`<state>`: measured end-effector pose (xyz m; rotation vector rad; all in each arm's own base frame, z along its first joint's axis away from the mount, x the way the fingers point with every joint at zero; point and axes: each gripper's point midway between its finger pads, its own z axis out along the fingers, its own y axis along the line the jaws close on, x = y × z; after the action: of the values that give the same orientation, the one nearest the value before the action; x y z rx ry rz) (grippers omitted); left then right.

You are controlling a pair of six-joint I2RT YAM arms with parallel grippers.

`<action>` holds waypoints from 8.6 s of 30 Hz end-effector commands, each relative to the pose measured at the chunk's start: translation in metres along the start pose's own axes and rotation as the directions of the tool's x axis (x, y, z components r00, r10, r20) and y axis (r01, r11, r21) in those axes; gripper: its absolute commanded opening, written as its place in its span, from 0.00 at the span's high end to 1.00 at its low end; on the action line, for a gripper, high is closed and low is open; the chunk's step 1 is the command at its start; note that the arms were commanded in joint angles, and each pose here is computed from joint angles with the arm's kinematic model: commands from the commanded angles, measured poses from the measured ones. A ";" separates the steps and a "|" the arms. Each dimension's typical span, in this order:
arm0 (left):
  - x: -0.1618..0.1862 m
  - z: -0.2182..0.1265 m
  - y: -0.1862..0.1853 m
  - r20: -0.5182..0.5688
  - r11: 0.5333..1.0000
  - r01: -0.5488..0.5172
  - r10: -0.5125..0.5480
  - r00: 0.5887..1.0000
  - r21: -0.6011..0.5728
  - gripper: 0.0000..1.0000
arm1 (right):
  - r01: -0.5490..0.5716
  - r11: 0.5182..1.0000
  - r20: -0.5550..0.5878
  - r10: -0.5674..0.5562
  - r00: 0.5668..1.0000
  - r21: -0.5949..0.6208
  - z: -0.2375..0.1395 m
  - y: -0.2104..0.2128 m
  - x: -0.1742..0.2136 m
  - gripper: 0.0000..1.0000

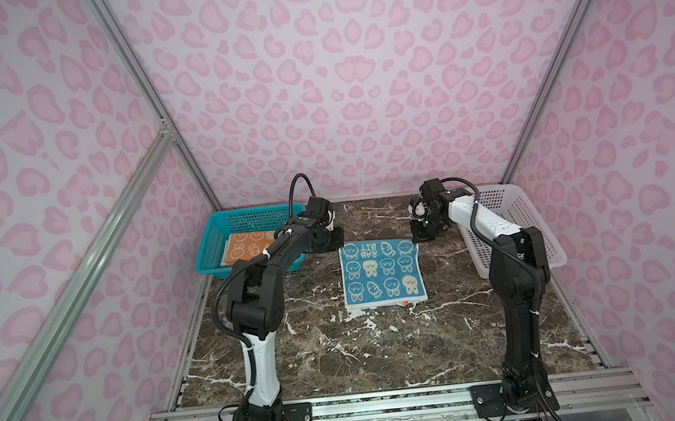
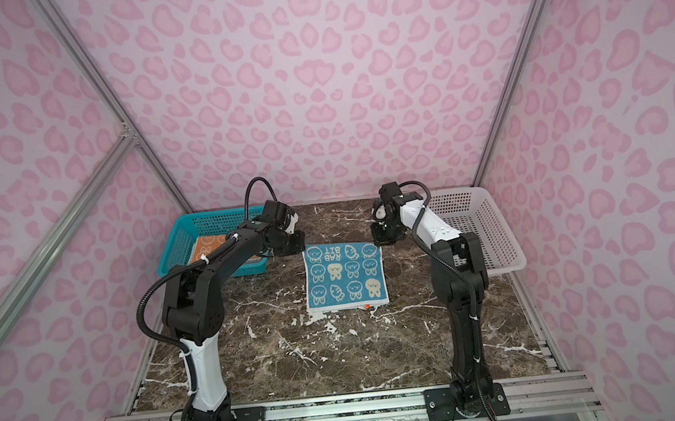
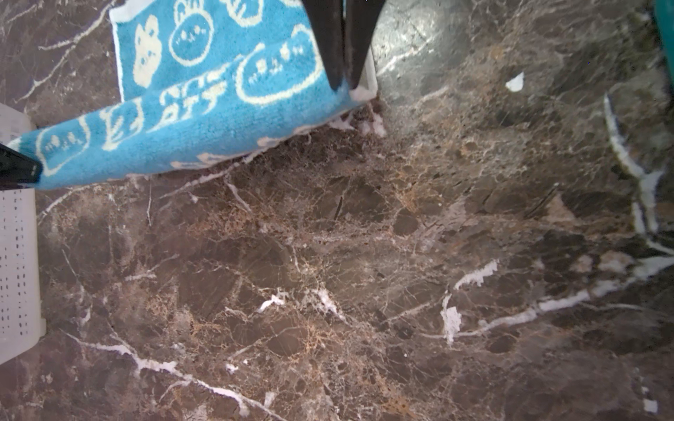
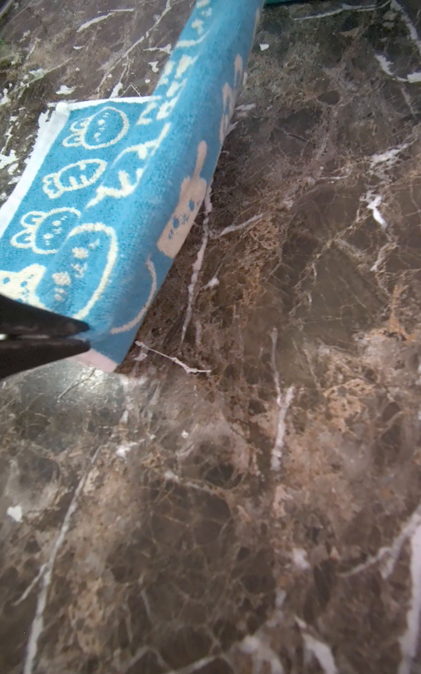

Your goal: Fold and stack the towels

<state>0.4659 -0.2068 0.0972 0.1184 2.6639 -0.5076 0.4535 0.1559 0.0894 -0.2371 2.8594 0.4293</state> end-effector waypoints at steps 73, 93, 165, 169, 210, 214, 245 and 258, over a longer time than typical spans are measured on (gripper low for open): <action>0.132 -0.004 -0.003 -0.044 0.993 0.113 -0.115 0.992 -0.044 0.96 | -0.122 0.990 -0.087 0.127 0.988 0.065 0.024 -0.004 0.155 0.97; 0.110 -0.044 -0.037 0.037 0.993 0.101 -0.104 0.994 0.058 0.43 | -0.084 0.996 -0.004 0.085 0.996 0.038 -0.010 0.015 0.143 0.31; 0.162 -0.006 -0.026 -0.196 0.983 0.180 -0.169 0.966 0.039 0.59 | -0.314 0.941 -0.028 0.313 0.949 -0.123 0.015 0.011 0.188 0.82; 0.162 -0.007 -0.021 -0.192 0.986 0.165 -0.159 0.968 0.014 0.63 | -0.310 0.944 -0.024 0.309 0.951 -0.115 0.014 0.010 0.186 0.90; 0.141 -0.023 -0.027 -0.144 0.987 0.157 -0.154 0.978 0.013 0.97 | -0.246 0.962 0.016 0.249 0.968 -0.115 -0.008 0.014 0.178 1.00; 0.142 -0.022 -0.028 -0.151 0.987 0.162 -0.158 0.976 0.020 0.97 | -0.242 0.964 -0.007 0.243 0.970 -0.112 -0.004 0.014 0.182 1.00; 0.155 -0.016 -0.027 -0.166 0.983 0.180 -0.173 0.971 0.029 0.97 | -0.209 0.977 -0.008 0.209 0.978 -0.048 0.001 0.008 0.184 0.94; 0.157 -0.016 -0.027 -0.172 0.983 0.181 -0.174 0.970 0.026 0.97 | -0.191 0.981 -0.024 0.191 0.981 -0.024 0.006 0.007 0.188 0.90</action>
<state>0.3131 -0.2258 0.0504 -0.0765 2.8554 -0.6340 0.2754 0.1437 0.0414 0.0350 2.9009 0.5278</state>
